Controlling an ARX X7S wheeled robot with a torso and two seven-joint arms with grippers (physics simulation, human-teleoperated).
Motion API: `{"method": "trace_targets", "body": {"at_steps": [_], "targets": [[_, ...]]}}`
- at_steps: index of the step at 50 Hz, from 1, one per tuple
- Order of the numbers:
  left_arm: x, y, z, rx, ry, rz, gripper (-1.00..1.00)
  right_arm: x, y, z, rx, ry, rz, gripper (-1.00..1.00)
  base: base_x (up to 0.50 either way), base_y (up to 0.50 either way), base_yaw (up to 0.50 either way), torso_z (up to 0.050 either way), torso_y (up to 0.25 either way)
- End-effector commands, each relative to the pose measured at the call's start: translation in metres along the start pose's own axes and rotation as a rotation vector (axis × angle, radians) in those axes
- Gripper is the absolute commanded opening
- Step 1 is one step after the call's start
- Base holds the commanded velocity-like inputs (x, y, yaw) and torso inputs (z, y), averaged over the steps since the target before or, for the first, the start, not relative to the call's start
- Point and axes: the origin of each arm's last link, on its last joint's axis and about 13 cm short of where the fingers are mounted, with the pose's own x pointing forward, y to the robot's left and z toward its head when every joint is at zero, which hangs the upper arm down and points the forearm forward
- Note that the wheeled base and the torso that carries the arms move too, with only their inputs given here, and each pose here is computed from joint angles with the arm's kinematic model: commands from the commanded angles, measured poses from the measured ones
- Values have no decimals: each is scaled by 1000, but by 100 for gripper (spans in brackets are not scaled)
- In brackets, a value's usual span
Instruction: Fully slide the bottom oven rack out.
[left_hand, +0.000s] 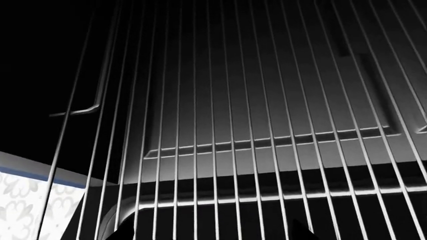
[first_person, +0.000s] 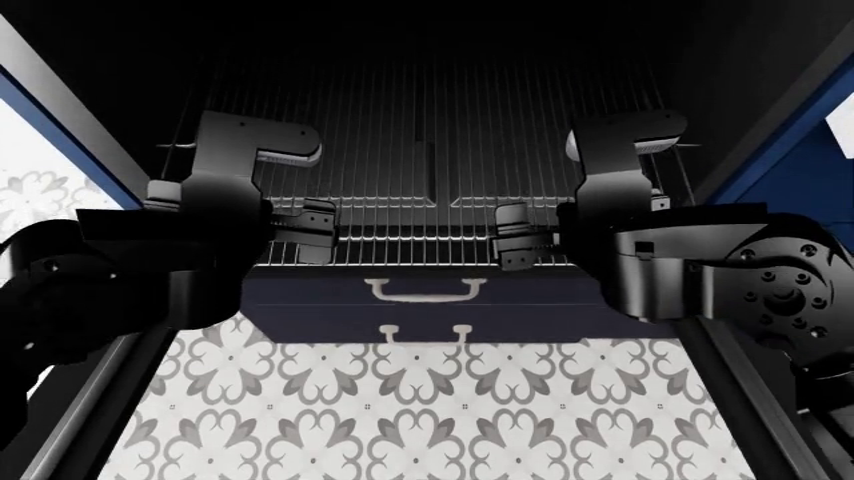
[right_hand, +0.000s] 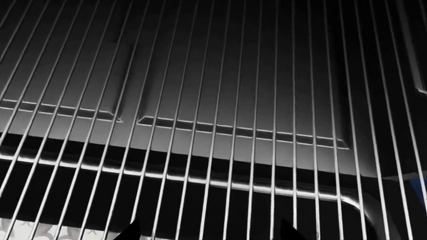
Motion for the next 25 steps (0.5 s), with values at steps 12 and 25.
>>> {"method": "trace_targets", "body": {"at_steps": [12,25], "targets": [[1,6,-52,84,198,22,100,2,-4,-50,-32,185,-62,100,0,0,0,0,-9],[-12,9,-73,161,339,-3,100,-13,-5,-64,-81,301,-68,100,-3,0,0,0,-12]]}}
